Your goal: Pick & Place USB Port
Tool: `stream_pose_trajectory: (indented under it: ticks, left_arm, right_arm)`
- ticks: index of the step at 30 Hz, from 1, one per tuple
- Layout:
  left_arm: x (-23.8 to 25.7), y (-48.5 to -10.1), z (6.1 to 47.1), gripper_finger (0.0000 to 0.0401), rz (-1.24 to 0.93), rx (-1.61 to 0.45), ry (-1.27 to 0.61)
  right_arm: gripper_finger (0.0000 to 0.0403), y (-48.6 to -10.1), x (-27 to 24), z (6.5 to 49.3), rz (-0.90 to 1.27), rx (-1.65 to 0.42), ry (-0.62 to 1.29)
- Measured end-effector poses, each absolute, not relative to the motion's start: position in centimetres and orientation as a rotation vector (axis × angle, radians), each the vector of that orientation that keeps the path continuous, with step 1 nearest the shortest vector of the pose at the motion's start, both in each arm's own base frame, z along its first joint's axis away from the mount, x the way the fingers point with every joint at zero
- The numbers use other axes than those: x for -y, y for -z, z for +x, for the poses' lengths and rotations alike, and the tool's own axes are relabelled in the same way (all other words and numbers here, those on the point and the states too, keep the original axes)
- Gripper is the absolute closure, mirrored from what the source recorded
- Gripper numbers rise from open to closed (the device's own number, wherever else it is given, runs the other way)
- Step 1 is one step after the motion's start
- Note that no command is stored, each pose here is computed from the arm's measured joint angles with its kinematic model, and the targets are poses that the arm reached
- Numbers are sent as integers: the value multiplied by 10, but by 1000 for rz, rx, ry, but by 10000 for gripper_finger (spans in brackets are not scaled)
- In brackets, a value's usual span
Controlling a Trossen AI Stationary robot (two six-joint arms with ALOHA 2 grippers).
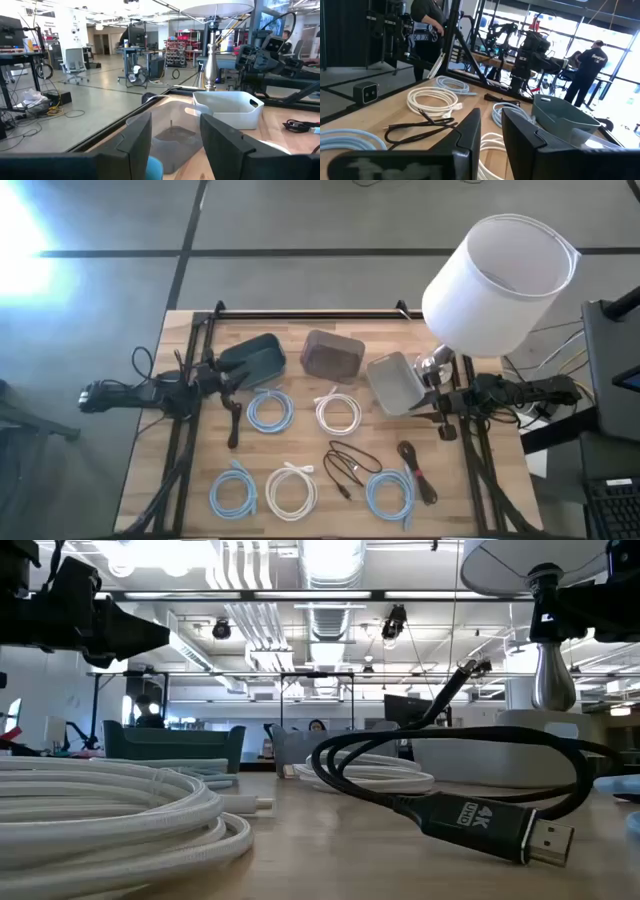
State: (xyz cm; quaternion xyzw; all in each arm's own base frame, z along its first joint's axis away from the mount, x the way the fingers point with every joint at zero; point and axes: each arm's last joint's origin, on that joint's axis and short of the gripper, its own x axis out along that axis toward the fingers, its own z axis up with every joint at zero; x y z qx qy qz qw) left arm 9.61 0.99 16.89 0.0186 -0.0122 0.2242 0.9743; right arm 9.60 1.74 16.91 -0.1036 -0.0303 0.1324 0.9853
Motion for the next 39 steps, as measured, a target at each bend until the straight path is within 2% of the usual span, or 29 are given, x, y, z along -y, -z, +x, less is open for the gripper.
stream_pose_trajectory:
  ticks: [20, 33, 39]
  left_arm:
    - [-10, -169, 96, 229, 37, 25, -452]
    - [-10, -169, 96, 229, 37, 25, -452]
    - [-10, -169, 96, 229, 38, 25, -452]
  right_arm:
    - [314, -169, -17, 96, -208, 61, -266]
    - [334, -169, -17, 96, -208, 61, -266]
    - [330, -169, -17, 96, -208, 61, -266]
